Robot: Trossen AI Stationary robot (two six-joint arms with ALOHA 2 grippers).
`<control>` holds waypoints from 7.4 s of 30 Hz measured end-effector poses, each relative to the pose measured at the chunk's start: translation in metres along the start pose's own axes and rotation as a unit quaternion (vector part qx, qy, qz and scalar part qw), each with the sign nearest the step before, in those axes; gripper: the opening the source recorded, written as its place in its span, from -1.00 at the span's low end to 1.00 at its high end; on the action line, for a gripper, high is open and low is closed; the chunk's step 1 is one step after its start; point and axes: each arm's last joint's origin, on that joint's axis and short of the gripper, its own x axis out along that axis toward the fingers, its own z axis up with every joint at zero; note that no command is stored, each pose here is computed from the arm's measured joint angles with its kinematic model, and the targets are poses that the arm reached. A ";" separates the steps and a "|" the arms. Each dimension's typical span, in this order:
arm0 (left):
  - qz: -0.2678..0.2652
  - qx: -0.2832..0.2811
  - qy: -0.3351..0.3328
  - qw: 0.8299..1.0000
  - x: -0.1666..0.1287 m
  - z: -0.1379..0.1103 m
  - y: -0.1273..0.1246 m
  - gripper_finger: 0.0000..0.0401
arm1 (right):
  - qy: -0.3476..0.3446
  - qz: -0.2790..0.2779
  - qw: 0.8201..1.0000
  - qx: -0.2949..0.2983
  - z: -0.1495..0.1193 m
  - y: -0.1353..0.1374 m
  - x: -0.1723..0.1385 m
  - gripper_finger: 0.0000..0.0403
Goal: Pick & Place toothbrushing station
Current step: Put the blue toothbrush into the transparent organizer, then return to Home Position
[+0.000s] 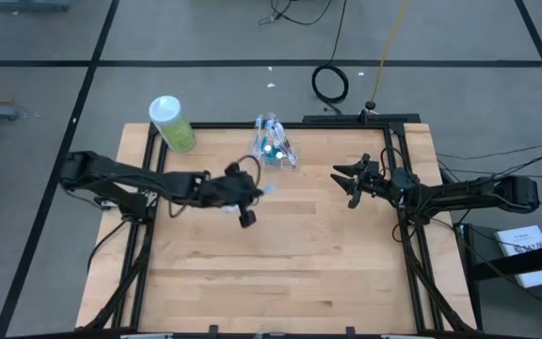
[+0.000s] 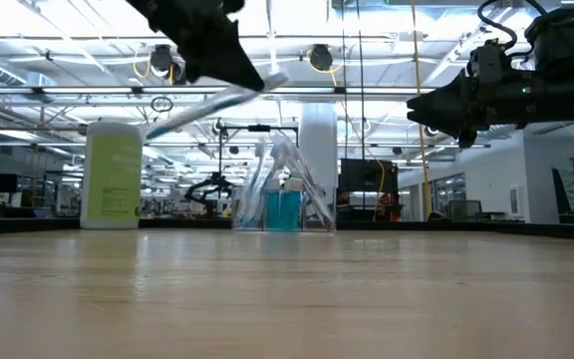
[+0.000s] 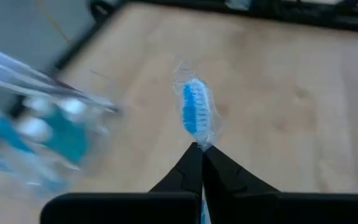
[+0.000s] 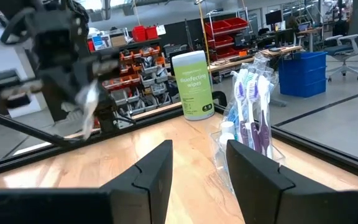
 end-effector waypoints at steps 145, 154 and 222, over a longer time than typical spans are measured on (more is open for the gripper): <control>0.138 -0.116 -0.091 0.979 -0.031 -0.040 0.169 0.27 | 0.008 0.031 0.999 0.019 0.001 0.002 -0.002 -0.30; 0.006 -0.030 -0.147 0.989 -0.095 -0.069 0.118 0.27 | -0.052 0.113 0.991 0.042 0.022 0.009 -0.014 -0.30; -0.123 0.031 -0.289 0.949 -0.105 -0.186 0.084 0.27 | -0.018 0.060 0.998 -0.023 0.019 0.003 -0.057 -0.30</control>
